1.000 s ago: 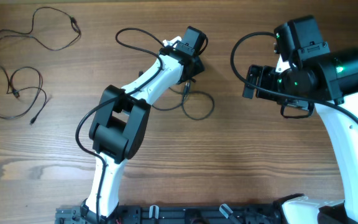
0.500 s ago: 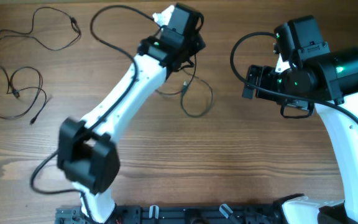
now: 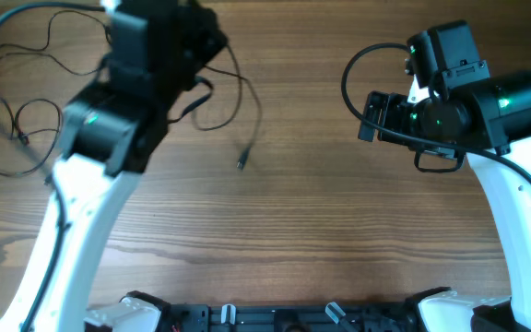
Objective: Untangle cables
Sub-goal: 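Drag the grasped cable to the left side with the left gripper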
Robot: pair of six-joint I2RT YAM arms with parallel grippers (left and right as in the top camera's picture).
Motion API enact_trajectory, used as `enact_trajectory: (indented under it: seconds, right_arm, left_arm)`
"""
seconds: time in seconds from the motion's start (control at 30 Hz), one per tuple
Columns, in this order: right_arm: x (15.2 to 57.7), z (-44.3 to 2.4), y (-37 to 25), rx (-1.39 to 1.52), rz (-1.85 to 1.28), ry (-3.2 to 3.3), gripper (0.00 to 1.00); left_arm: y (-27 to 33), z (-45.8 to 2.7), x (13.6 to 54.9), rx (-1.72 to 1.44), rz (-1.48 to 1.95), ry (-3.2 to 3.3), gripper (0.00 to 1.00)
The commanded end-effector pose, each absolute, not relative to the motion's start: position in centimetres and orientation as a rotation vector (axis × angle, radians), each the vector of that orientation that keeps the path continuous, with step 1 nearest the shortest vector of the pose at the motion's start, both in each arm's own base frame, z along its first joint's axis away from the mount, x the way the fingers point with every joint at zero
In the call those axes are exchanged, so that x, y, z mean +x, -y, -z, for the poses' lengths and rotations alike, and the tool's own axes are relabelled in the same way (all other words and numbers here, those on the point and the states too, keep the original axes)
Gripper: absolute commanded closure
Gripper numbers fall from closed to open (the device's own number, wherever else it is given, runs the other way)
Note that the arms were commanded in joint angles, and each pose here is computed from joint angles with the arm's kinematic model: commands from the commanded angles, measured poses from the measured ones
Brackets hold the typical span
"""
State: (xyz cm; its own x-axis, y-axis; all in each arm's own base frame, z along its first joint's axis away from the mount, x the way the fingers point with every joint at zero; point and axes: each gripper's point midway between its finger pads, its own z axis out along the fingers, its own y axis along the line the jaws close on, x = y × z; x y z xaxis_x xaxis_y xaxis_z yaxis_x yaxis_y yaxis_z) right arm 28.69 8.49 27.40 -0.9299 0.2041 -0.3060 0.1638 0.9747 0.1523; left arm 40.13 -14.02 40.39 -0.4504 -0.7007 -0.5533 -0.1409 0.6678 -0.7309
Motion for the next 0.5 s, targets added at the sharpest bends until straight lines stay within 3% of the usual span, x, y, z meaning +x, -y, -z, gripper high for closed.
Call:
enact_trajectory:
  seconds: [0.0, 0.3, 0.47]
  right_arm:
    - [28.8, -27.1, -8.8, 0.249, -0.185, -2.807, 0.0]
    - [29.2, -27.2, -8.9, 0.248, -0.192, -2.793, 0.0]
    - [29.6, -27.4, -9.0, 0.246, -0.201, -2.776, 0.0]
  left_arm:
    - [9.7, -44.2, 37.8, -0.686, 0.735, -1.839, 0.96]
    - [-1.6, -45.6, 33.2, -1.204, 0.745, -1.56, 0.96]
    - [-3.2, -45.4, 32.5, -1.28, 0.754, -1.515, 0.96]
